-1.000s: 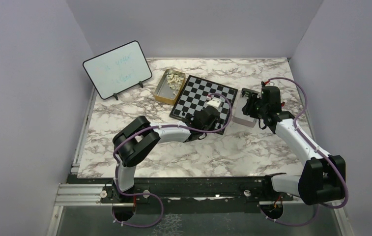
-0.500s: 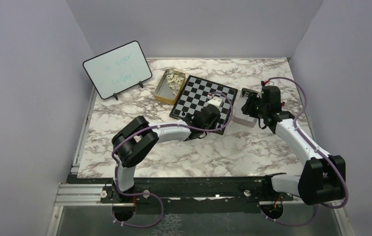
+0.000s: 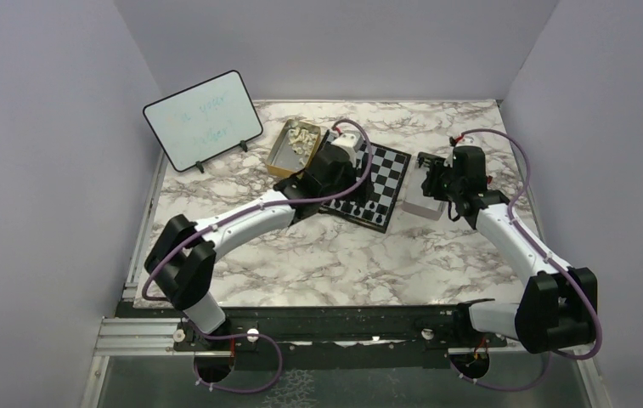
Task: Set up the chess pieces on the board
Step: Pick up the chess piece from the storage box.
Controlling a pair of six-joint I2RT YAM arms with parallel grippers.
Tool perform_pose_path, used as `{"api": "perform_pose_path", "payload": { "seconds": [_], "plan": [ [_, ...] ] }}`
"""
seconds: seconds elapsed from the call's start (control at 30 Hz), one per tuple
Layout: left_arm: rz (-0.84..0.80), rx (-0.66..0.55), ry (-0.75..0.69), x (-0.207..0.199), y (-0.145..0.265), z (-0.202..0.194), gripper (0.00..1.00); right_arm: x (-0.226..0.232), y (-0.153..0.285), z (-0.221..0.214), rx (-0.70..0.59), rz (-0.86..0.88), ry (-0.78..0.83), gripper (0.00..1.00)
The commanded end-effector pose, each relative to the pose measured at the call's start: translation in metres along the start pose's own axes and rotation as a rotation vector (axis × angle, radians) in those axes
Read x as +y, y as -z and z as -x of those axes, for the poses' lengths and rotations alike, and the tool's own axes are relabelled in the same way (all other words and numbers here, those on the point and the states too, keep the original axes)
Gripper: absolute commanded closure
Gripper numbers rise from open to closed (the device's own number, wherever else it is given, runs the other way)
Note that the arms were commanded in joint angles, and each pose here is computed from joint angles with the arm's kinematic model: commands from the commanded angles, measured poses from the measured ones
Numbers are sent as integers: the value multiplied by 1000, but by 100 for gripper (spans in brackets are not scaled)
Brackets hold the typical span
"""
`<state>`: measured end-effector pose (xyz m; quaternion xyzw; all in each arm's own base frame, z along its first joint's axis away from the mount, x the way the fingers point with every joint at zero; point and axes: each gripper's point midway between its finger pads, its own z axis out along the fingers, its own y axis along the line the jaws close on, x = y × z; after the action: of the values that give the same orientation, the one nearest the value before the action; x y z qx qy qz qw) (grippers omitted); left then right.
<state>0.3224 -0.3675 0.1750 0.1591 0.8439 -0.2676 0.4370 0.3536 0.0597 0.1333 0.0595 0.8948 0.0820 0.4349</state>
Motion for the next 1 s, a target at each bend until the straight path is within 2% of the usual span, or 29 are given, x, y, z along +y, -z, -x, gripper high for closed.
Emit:
{"api": "perform_pose_path", "payload": {
  "seconds": [0.0,0.07,0.1,0.27,0.43,0.67,0.97],
  "plan": [
    [-123,29,92,10,36,24,19,-19,-4,36,-87,-119,76,56],
    [-120,25,100,24,49,31,4,-28,-12,37,-69,-167,90,57],
    [-108,32,92,31,57,32,1,-30,-16,36,-48,-181,103,57],
    [-44,38,-8,57,88,31,1,-47,-39,29,31,-268,145,56],
    [54,23,-95,82,114,13,1,-58,-56,25,87,-326,179,56],
    [159,13,-138,111,124,-14,1,-73,-72,18,131,-400,214,62],
    [214,-16,-155,120,132,-8,1,-74,-87,13,182,-396,233,64]
  ]
}}
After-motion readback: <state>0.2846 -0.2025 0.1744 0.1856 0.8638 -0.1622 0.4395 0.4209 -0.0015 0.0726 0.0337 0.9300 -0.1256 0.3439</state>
